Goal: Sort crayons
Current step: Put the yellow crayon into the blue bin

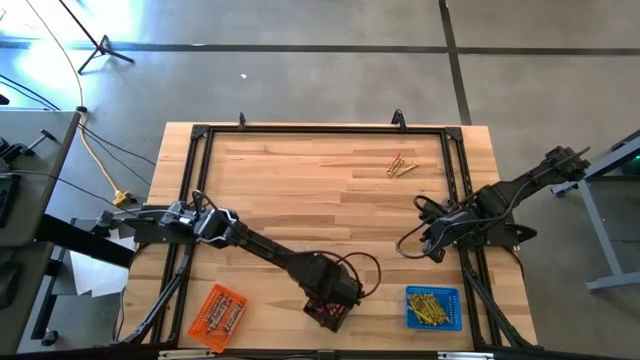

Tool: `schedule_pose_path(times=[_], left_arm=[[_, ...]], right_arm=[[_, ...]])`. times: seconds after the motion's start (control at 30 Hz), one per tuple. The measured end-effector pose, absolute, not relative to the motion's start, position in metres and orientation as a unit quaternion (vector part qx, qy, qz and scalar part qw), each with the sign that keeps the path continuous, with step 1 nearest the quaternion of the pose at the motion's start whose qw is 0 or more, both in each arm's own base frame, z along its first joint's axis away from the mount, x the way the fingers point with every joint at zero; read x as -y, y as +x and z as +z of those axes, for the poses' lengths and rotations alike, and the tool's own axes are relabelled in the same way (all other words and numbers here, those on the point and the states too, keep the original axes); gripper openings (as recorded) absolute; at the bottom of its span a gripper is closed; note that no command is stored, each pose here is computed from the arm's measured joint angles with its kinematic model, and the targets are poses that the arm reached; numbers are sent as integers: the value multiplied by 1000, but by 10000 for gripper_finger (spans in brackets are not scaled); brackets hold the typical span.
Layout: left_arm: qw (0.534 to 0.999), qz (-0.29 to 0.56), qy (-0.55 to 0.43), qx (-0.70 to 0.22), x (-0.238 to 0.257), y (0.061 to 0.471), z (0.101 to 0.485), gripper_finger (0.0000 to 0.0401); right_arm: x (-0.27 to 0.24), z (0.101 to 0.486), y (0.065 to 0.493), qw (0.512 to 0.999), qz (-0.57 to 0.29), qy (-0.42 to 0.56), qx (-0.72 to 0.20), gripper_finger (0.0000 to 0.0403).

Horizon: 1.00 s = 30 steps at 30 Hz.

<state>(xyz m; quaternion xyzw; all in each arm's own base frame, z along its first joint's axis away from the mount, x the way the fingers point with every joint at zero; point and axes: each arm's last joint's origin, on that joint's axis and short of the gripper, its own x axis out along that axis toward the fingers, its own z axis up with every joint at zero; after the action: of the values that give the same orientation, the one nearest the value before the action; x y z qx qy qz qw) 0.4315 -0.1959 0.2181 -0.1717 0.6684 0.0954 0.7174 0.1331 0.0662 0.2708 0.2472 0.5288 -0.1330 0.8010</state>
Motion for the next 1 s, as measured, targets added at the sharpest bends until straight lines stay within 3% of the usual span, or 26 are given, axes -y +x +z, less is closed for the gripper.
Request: schedule_pose_path(times=[0.33,0.7,0.83,1.0], left_arm=[[733,71,-160,-657,179,437,230,101],[804,189,-52,-561,81,438,293,101],[805,223,-7,-549,43,428,317,101],[789,253,35,-559,4,407,343,101]], right_arm=[[-45,269,133,801,-252,226,-494,75],[31,263,154,749,-383,262,-474,75],[61,251,169,743,-362,249,-505,75],[89,228,183,748,-242,164,-596,75]])
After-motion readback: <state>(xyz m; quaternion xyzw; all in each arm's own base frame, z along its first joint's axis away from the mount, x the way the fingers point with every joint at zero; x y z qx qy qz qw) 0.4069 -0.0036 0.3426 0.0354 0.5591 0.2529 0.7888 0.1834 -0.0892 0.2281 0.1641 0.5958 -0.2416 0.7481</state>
